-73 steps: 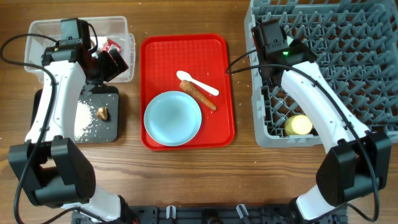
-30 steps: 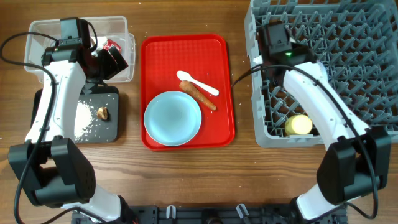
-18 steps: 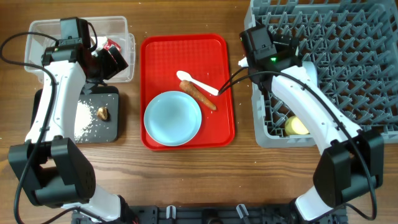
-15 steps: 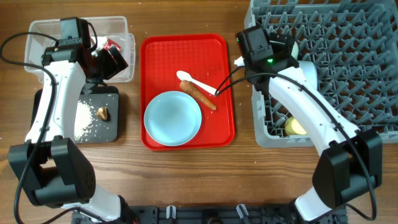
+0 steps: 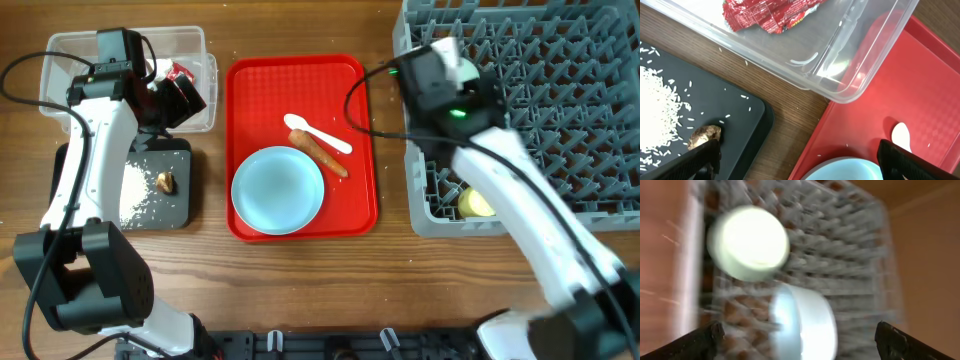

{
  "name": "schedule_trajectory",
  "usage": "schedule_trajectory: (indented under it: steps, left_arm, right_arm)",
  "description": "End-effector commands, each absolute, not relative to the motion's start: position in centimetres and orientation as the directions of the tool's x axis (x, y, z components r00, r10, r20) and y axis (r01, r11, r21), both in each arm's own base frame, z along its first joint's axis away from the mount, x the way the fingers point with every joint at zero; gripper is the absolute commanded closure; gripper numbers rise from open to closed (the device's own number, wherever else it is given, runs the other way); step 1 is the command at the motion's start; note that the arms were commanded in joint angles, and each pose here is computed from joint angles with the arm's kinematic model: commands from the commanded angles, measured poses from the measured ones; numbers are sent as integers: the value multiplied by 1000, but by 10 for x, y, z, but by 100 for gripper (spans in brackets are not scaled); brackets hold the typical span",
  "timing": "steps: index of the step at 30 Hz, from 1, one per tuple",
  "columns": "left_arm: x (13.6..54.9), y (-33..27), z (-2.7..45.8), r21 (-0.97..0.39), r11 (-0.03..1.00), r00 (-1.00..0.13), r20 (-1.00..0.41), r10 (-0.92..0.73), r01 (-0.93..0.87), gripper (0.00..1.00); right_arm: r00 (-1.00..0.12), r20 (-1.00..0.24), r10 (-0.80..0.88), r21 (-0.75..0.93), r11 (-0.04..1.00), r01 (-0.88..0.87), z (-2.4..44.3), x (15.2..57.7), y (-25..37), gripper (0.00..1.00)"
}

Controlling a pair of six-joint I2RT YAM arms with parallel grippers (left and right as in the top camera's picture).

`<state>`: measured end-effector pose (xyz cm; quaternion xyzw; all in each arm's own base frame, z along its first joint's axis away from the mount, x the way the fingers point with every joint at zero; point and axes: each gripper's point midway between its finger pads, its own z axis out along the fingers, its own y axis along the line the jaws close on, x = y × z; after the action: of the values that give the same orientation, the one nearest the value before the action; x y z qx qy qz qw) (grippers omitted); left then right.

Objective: Sort waste into correct bins and load items into the dishwasher rack
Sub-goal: 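Lower the light-blue bowl upside down beside the green bowl, then open the right gripper and withdraw it from the rack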

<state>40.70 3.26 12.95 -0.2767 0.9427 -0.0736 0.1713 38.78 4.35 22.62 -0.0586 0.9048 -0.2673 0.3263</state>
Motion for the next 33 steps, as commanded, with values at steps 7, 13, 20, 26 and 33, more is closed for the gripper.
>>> schedule_trajectory:
  steps: [7, 13, 20, 26, 33]
  left_arm:
    - [411, 34, 143, -241, 840, -778, -319, -542, -486, 0]
    - [411, 34, 143, -241, 840, -778, -319, -542, -486, 0]
    - [411, 34, 143, -241, 840, -778, -319, -542, -486, 0]
    - [411, 34, 143, -241, 840, -778, -319, -542, -486, 0]
    - [411, 34, 143, -241, 840, -778, -319, -542, -486, 0]
  right_arm:
    - [-663, -685, 301, 158, 950, 269, 265, 383, -11, 19]
    - [-734, -574, 363, 206, 932, 299, 223, 393, -24, 25]
    - [-827, -442, 347, 215, 936, 279, 179, 393, -13, 24]
    - [-867, -411, 282, 261, 948, 184, 174, 390, 4, 23]
    - [-897, -401, 187, 327, 944, 51, 181, 380, 26, 25]
